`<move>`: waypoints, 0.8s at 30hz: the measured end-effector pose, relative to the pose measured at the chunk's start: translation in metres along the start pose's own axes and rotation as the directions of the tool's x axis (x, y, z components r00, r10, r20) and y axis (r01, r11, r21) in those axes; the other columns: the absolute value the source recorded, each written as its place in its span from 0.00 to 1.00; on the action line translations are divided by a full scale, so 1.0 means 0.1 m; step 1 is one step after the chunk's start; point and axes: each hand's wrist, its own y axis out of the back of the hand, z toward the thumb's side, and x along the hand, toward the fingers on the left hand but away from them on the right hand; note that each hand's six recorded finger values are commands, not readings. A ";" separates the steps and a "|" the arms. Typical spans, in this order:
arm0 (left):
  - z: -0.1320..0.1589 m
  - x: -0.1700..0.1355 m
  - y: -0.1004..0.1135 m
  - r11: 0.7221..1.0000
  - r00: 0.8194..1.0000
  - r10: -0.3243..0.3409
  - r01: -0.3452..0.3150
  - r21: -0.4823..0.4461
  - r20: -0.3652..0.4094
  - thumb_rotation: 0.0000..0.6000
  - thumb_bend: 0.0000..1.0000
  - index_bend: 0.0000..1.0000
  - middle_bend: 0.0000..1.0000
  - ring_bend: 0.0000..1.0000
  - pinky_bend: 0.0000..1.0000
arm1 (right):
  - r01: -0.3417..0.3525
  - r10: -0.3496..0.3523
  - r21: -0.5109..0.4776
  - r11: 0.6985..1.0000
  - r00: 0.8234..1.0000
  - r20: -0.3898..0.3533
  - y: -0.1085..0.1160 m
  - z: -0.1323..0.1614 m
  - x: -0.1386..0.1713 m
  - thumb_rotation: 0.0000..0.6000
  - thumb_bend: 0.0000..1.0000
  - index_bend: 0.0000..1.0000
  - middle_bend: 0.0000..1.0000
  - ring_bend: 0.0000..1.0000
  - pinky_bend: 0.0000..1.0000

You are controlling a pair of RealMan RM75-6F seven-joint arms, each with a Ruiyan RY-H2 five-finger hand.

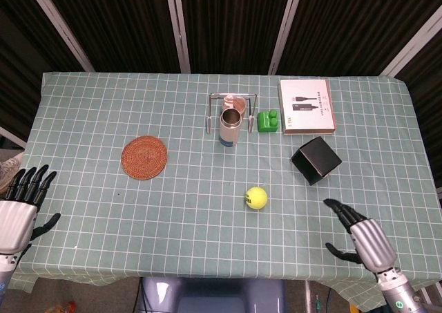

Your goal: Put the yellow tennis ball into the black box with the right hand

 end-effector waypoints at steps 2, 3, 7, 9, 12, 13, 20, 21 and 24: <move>0.00 -0.01 -0.01 1.000 1.000 -0.009 0.009 -0.002 0.000 1.00 0.18 0.00 0.00 0.00 0.05 | -0.042 0.036 -0.107 0.993 0.998 -0.052 -0.15 0.14 -0.01 1.00 0.27 0.33 0.38 0.45 0.75; 0.00 -0.01 -0.02 1.000 1.000 -0.014 0.014 -0.003 0.000 1.00 0.18 0.00 0.00 0.00 0.05 | -0.055 0.046 -0.144 0.988 0.997 -0.066 -0.22 0.20 -0.01 1.00 0.27 0.35 0.39 0.46 0.76; 0.01 -0.03 -0.01 1.000 1.000 -0.015 0.015 -0.004 0.004 1.00 0.18 0.00 0.00 0.00 0.05 | -0.097 0.077 -0.268 0.959 0.994 -0.084 -0.53 0.43 -0.08 1.00 0.38 0.40 0.42 0.49 0.80; 0.02 -0.05 0.01 1.000 1.000 -0.009 0.009 -0.005 0.010 1.00 0.18 0.00 0.00 0.00 0.05 | -0.116 0.092 -0.318 0.941 0.992 -0.091 -0.67 0.56 -0.12 1.00 0.44 0.41 0.43 0.50 0.80; 0.02 -0.07 0.02 1.000 1.000 -0.011 0.012 -0.008 0.014 1.00 0.18 0.00 0.00 0.00 0.05 | -0.139 0.109 -0.352 0.926 0.989 -0.104 -0.81 0.69 -0.17 1.00 0.51 0.41 0.43 0.50 0.80; 0.02 -0.07 0.02 1.000 1.000 -0.014 0.015 -0.010 0.014 1.00 0.18 0.00 0.00 0.00 0.05 | -0.148 0.116 -0.362 0.920 0.987 -0.108 -0.85 0.73 -0.19 1.00 0.52 0.41 0.43 0.50 0.80; 0.00 -0.06 0.02 1.000 1.000 -0.016 0.016 -0.013 0.012 1.00 0.18 0.00 0.00 0.00 0.05 | -0.217 0.178 -0.414 0.884 0.975 -0.131 -1.15 0.95 -0.41 1.00 0.52 0.41 0.43 0.50 0.80; 0.00 -0.06 0.02 1.000 1.000 -0.017 0.017 -0.013 0.011 1.00 0.18 0.00 0.00 0.00 0.05 | -0.221 0.183 -0.416 0.882 0.974 -0.130 -1.18 0.97 -0.44 1.00 0.52 0.41 0.43 0.50 0.80; -0.01 -0.05 0.00 1.000 1.000 -0.025 0.025 -0.013 0.009 1.00 0.18 0.00 0.00 0.00 0.05 | -0.225 0.194 -0.422 0.878 0.974 -0.116 -1.28 1.01 -0.55 1.00 0.52 0.38 0.42 0.48 0.80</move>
